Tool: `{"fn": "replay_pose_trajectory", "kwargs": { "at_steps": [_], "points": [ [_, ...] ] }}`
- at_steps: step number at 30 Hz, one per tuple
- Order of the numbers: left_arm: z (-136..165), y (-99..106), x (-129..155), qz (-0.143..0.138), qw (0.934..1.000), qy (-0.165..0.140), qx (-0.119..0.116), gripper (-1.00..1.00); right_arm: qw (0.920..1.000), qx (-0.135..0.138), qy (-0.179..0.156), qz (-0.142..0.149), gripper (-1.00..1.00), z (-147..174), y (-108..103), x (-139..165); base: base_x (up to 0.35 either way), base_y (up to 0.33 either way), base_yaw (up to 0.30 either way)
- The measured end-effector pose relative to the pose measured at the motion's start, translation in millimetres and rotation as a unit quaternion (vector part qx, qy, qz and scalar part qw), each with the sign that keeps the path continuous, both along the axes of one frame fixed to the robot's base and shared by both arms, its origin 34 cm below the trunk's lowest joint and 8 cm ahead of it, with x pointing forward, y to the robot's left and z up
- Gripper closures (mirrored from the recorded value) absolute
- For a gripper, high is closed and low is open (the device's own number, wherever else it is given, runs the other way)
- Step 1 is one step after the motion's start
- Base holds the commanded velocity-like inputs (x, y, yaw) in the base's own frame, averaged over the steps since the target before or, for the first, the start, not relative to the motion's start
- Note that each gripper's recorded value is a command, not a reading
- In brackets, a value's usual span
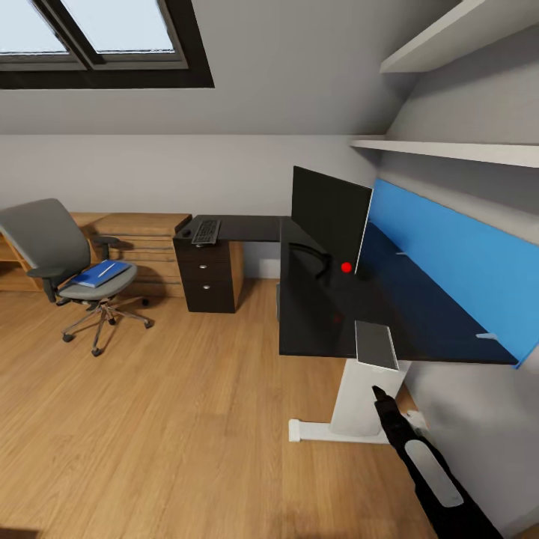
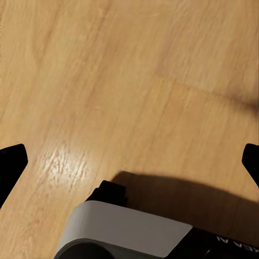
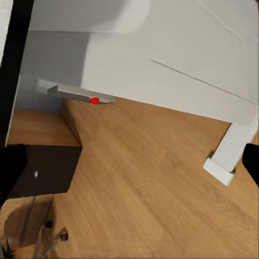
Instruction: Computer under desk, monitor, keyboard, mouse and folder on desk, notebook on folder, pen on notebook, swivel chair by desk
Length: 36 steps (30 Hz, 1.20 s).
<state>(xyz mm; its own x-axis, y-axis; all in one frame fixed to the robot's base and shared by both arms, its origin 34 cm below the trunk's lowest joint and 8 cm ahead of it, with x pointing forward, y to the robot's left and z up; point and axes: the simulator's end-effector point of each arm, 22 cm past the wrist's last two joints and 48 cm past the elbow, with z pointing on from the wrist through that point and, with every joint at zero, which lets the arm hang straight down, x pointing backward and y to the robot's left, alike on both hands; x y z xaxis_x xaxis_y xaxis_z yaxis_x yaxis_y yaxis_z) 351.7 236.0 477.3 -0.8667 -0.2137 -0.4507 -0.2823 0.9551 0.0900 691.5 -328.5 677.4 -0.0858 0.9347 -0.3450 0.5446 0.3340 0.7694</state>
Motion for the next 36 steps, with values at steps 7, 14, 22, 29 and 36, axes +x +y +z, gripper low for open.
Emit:
{"fn": "replay_pose_trajectory", "kwargs": {
  "at_steps": [7, 14, 22, 29, 36],
  "points": [
    [1, 1, 1, 0.000, 1.0000, -0.003, 0.001, -1.00, 0.9980, -0.005, -0.060, 0.020, -1.00, 31, -3, 16, 0.000, 0.000, 0.000],
    [1, 2, 1, 0.001, 1.0000, -0.003, 0.002, -1.00, 0.9950, -0.028, -0.085, 0.045, -1.00, 53, -26, 22, 0.000, 0.000, 0.000],
    [1, 2, 1, 0.001, 1.0000, -0.003, 0.002, -1.00, 0.9900, -0.013, -0.109, 0.088, -1.00, 64, -12, 26, 0.000, 0.000, 0.000],
    [1, 2, 2, 0.001, 1.0000, -0.004, 0.001, -1.00, 0.9933, 0.002, -0.103, 0.051, -1.00, 59, -42, 22, 0.000, 0.000, 0.000],
    [3, -2, 5, 0.001, 1.0000, -0.008, -0.002, -1.00, 0.9917, 0.083, -0.075, 0.064, -1.00, 38, -34, 10, 0.044, 0.000, 0.000]
  ]
}}
